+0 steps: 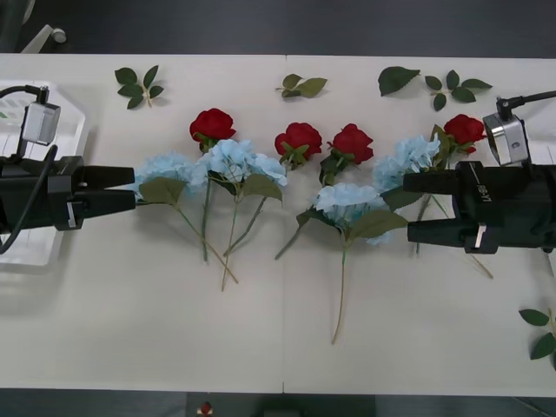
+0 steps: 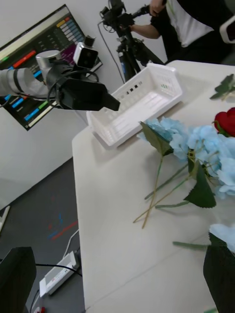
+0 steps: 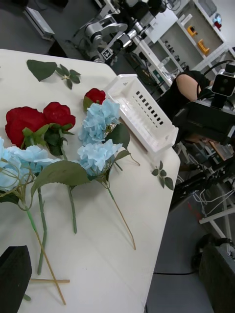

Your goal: Put the red flowers into the right box and the blue flowers into the left box

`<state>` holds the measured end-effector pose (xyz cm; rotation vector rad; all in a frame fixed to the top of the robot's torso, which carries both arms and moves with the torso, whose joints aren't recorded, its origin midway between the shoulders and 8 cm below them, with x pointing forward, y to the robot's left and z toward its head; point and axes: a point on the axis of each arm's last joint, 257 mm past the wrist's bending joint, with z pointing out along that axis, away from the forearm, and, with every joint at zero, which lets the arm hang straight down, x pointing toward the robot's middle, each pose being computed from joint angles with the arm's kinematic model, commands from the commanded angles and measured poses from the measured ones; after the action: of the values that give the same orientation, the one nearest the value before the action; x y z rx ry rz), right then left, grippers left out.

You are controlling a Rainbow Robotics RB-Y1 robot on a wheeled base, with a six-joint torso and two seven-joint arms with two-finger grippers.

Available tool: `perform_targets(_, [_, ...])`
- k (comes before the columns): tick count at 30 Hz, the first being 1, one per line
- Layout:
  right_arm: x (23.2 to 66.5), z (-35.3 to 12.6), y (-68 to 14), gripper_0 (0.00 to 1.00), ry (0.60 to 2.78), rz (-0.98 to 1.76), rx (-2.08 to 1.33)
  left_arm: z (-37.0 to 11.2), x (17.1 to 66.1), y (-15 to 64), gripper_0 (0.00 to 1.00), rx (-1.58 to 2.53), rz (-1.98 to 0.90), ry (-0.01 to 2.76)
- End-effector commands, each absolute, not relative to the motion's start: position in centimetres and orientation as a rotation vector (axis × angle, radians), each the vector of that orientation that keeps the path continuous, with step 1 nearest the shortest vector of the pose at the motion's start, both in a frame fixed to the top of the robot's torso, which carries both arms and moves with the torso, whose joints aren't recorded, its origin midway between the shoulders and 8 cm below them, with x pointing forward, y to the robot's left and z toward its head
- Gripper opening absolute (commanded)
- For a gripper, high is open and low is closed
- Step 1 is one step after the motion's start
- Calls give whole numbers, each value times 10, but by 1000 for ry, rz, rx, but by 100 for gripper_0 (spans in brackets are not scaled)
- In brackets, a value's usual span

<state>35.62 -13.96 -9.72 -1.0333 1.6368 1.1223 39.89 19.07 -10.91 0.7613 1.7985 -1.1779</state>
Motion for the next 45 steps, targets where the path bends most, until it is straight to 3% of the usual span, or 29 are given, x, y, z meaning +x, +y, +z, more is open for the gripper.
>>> perform_targets(1, [364,-87,-154,100,1798,1158,-924,-85,423,203,100,798,-1096,1762])
perform_targets(9, [384,-96,-182,100,2128,1163,-628,-82,475,241,100,772,-899,1879])
perform_targets(21, [411,-117,-227,100,2506,1039,-32,-122,468,281,100,536,-918,2258])
perform_targets(34, [452,-121,-282,100,2547,1055,670,-167,463,262,100,391,-707,2309])
perform_targets(45, [499,-171,-329,100,2588,631,857,-211,445,245,100,297,-462,2275])
